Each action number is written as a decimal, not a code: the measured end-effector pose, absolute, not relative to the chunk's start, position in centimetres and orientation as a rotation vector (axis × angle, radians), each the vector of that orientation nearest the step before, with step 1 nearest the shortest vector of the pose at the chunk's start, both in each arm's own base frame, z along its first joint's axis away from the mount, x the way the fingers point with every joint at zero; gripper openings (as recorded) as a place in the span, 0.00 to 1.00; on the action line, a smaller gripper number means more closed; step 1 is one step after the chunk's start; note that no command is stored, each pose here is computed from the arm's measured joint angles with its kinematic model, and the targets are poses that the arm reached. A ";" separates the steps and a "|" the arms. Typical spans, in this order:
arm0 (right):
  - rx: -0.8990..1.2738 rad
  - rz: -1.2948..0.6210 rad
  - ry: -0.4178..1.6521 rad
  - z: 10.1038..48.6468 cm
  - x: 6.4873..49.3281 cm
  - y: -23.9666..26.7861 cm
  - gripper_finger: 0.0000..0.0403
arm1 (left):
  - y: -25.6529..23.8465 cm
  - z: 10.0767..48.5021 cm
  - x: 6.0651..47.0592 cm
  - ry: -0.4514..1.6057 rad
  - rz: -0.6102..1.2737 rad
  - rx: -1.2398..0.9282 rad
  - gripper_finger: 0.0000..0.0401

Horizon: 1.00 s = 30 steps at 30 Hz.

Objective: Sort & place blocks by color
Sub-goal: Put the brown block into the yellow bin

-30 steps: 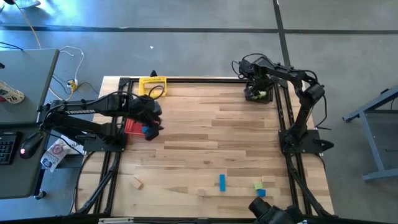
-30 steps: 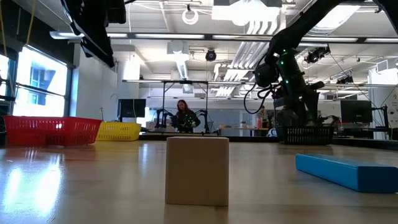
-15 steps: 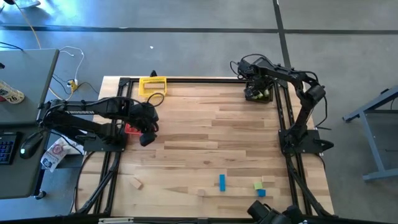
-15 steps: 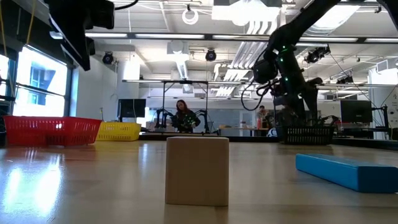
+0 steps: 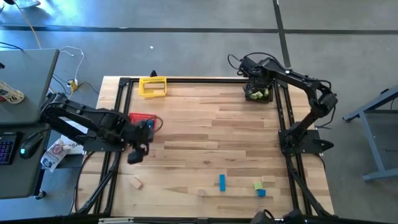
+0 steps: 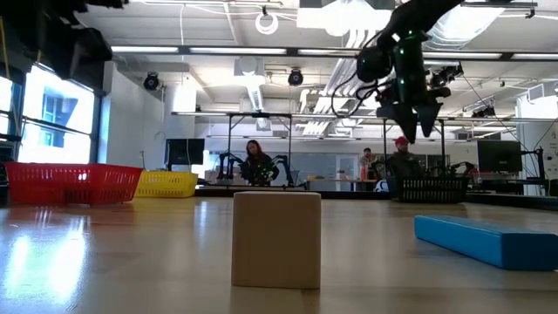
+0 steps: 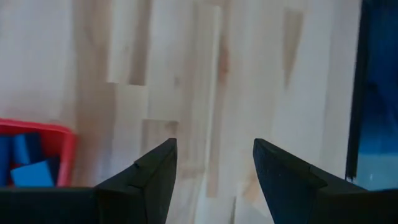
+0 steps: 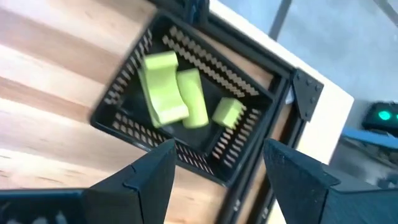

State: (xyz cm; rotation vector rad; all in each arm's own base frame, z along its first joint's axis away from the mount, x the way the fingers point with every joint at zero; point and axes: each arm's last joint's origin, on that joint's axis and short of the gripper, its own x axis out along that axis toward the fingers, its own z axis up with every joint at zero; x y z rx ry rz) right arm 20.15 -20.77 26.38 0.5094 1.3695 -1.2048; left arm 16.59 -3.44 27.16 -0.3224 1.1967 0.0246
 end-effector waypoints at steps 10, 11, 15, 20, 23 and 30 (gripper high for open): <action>0.534 -1.162 1.238 27.6 20.5 -20.5 0.57 | -7.4 27.1 15.3 1.229 -0.161 -0.199 0.49; 0.534 -1.162 1.238 27.6 20.5 -20.5 0.57 | -7.7 26.9 15.1 1.237 -0.171 -0.194 0.49; 0.536 -1.164 1.231 27.6 20.5 -20.5 0.57 | -8.8 26.0 14.3 1.278 -0.200 -0.172 0.49; 0.547 -1.174 1.223 27.6 20.5 -20.5 0.57 | -9.8 24.9 13.6 1.327 -0.202 -0.169 0.49; 0.548 -1.173 1.223 27.6 20.5 -20.5 0.57 | -10.6 24.6 13.6 1.332 -0.206 -0.167 0.49; 0.555 -1.180 1.211 27.6 20.6 -20.6 0.57 | -12.6 23.4 14.1 1.337 -0.255 -0.054 0.49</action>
